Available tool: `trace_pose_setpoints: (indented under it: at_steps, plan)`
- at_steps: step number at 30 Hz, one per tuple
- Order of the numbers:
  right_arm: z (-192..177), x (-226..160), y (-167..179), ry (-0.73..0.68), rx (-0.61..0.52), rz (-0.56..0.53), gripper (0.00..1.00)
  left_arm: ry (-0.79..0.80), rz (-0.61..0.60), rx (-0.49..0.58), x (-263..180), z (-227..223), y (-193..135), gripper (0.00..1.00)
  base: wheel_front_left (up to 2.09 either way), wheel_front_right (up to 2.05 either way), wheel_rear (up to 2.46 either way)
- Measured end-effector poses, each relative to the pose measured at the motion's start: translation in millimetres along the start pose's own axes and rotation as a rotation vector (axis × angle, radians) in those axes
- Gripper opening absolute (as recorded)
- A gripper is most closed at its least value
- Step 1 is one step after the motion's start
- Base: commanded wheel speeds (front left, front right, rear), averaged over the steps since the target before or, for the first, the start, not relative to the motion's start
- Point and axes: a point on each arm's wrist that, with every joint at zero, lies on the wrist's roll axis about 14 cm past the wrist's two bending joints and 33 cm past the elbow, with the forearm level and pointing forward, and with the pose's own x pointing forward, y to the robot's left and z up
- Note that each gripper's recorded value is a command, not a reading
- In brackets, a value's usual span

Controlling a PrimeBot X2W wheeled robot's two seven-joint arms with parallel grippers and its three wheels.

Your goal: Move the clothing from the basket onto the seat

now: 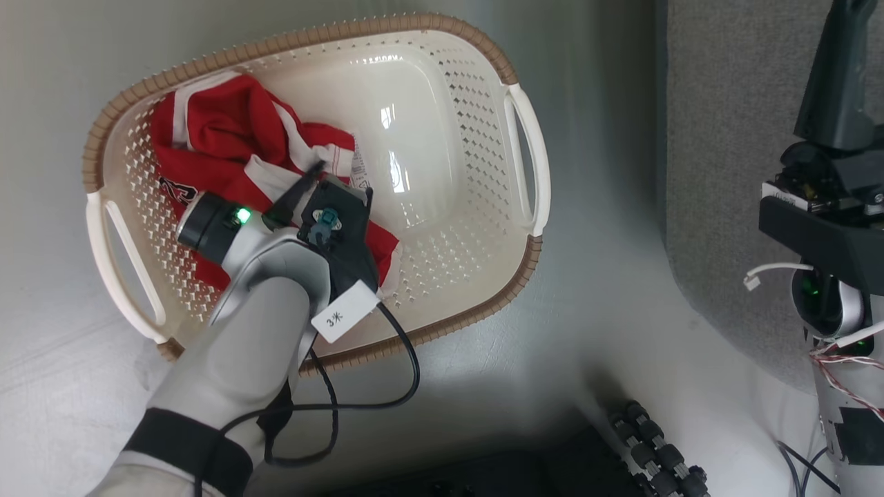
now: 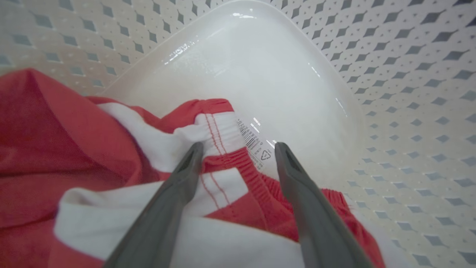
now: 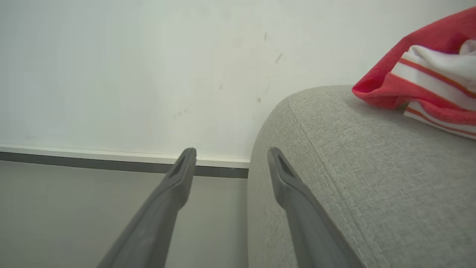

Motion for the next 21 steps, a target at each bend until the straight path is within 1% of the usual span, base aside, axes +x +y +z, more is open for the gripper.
trace_pose_setpoints:
  at_steps: [9,10,11,13,21]
  plan:
    - [-6.9,0.1,-0.9,0.006,-0.023,0.004,1.0,0.037,0.006,0.09,11.4,-9.5,2.4,1.0,0.0,0.0,0.0]
    - [-7.6,-0.1,-1.0,0.007,-0.025,0.004,1.0,0.041,0.013,0.098,12.2,-10.5,3.5,0.9,0.0,0.0,0.0]
    - [-8.1,-0.3,-0.9,0.008,-0.031,0.005,1.0,0.046,0.014,0.102,12.8,-11.7,3.8,0.63,0.0,0.0,0.0]
    - [-8.8,-0.5,-1.2,0.01,-0.032,0.004,1.0,0.051,0.019,0.113,13.8,-13.2,4.5,0.0,0.0,0.0,0.0]
    - [-7.1,1.9,-1.5,0.008,-0.033,-0.005,1.0,0.034,0.02,0.16,12.7,-8.0,5.7,0.0,0.0,0.0,0.0]
